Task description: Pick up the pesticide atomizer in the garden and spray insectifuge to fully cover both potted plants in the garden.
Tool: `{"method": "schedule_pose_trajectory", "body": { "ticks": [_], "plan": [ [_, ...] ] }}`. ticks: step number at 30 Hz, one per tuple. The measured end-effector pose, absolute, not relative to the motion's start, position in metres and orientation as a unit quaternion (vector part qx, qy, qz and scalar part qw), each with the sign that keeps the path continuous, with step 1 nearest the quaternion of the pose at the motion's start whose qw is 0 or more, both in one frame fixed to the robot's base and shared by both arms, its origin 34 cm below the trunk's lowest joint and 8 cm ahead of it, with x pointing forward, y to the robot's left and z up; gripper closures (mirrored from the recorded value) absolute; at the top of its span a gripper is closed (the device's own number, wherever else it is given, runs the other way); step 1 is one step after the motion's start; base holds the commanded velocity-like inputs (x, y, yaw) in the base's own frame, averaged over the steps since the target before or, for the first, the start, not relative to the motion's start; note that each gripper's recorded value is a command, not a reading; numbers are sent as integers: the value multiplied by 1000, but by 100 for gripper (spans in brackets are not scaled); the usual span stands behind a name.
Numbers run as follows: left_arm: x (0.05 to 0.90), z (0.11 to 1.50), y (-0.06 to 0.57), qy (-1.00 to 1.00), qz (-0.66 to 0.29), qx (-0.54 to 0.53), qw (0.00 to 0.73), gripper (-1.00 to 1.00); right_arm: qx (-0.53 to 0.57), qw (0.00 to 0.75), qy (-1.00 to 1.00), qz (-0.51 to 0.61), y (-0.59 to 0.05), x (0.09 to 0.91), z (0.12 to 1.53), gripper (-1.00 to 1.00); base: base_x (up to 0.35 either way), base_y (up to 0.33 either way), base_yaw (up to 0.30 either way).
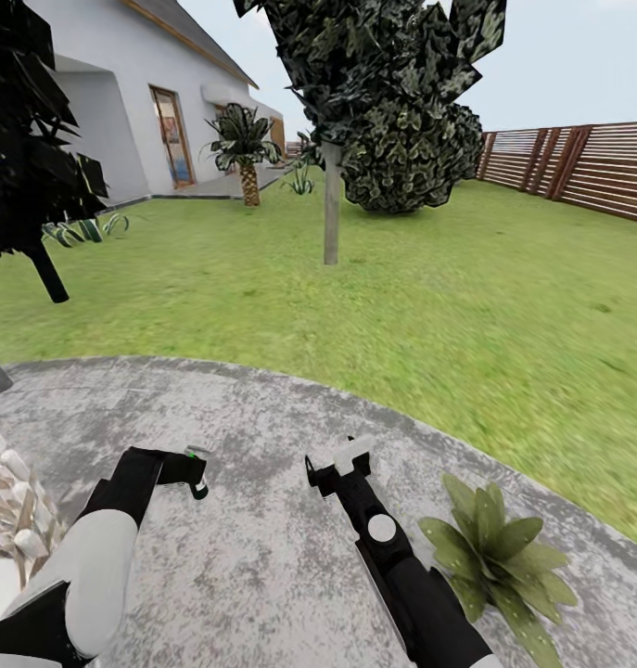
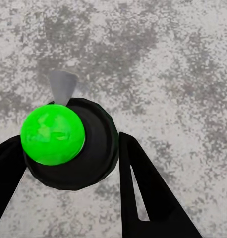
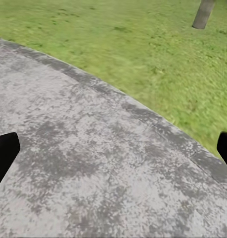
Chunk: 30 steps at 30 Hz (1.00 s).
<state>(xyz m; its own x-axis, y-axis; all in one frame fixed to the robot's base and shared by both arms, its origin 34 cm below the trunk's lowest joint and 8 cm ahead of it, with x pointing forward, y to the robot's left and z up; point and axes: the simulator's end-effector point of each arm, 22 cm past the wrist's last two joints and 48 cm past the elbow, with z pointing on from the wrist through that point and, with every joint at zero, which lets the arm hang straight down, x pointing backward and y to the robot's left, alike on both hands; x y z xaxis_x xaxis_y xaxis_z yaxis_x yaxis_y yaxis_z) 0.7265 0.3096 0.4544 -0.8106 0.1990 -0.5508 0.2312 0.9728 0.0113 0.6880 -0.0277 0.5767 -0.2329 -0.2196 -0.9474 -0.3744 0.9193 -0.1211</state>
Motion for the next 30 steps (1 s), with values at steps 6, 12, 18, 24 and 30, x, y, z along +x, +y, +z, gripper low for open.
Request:
{"method": "schedule_pose_trajectory", "body": {
  "ticks": [6,12,18,24,30],
  "plan": [
    [727,454,307,951,-30,114,287,100,-190,589,782,66,-28,688,577,-100,335,10,0],
    [727,454,306,951,-30,115,287,100,-191,589,782,66,-27,688,576,-100,338,0,0],
    [727,454,307,951,-30,114,287,100,-191,589,782,66,-27,688,577,-100,338,0,21],
    [727,454,306,951,-30,114,286,100,-191,589,783,66,-27,688,576,-100,132,0,215],
    [726,453,305,951,-31,115,286,100,-191,589,783,66,-27,688,576,-100,4,0,224]
  ]
}}
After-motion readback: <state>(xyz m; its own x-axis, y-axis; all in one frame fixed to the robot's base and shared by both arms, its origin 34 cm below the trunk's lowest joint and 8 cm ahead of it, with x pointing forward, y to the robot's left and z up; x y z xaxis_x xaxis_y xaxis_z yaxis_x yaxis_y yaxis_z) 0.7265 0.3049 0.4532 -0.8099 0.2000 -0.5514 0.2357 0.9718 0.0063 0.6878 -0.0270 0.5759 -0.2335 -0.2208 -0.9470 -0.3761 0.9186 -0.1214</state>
